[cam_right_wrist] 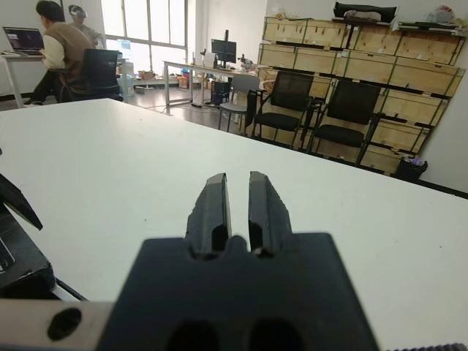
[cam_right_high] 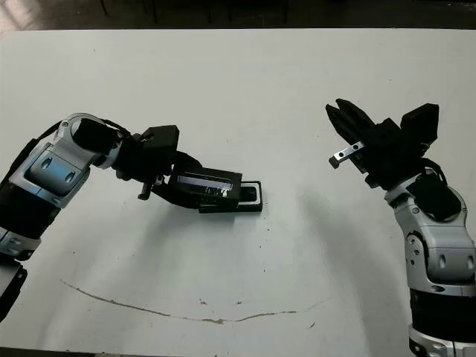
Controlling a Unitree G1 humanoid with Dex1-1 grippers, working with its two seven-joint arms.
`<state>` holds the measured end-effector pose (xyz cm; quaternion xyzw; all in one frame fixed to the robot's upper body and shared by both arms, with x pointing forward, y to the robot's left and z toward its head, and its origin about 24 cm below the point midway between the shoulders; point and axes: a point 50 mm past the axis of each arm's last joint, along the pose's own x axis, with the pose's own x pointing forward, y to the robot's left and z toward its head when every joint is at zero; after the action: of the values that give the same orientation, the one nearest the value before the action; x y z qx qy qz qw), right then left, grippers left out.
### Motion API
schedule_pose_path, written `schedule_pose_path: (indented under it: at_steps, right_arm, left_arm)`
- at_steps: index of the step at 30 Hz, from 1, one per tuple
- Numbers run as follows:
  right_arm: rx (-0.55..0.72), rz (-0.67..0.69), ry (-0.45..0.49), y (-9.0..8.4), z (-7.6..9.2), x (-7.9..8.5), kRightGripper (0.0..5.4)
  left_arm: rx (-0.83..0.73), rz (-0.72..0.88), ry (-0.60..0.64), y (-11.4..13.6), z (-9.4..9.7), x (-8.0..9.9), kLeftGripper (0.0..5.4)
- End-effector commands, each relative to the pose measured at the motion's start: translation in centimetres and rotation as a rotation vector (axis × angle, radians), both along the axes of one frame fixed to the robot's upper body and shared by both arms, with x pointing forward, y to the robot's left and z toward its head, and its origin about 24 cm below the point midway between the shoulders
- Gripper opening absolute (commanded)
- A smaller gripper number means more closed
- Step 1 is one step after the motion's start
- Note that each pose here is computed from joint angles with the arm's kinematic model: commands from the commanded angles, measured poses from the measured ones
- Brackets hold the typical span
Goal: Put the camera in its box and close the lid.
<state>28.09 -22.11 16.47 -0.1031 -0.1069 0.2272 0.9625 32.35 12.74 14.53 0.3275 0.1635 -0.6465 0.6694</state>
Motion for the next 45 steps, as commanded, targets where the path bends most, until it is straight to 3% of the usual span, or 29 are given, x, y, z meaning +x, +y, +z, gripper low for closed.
schedule_pose_path:
  at_steps: [1, 20, 45]
  right_arm:
    - [-0.004, -0.008, 0.05, -0.1, -0.9, -0.2, 0.0]
    - [-0.016, 0.003, 0.05, -0.1, -1.2, -0.3, 0.0]
    - [-0.039, -0.019, 0.043, -0.2, -1.3, -0.5, 0.0]
  left_arm:
    - [-0.002, 0.022, 0.044, 0.1, -1.6, -0.2, 1.91]
    - [-0.09, 0.194, 0.002, -0.5, -5.0, -1.8, 1.91]
    - [0.0, 0.111, 0.132, -2.5, -5.3, -1.9, 1.91]
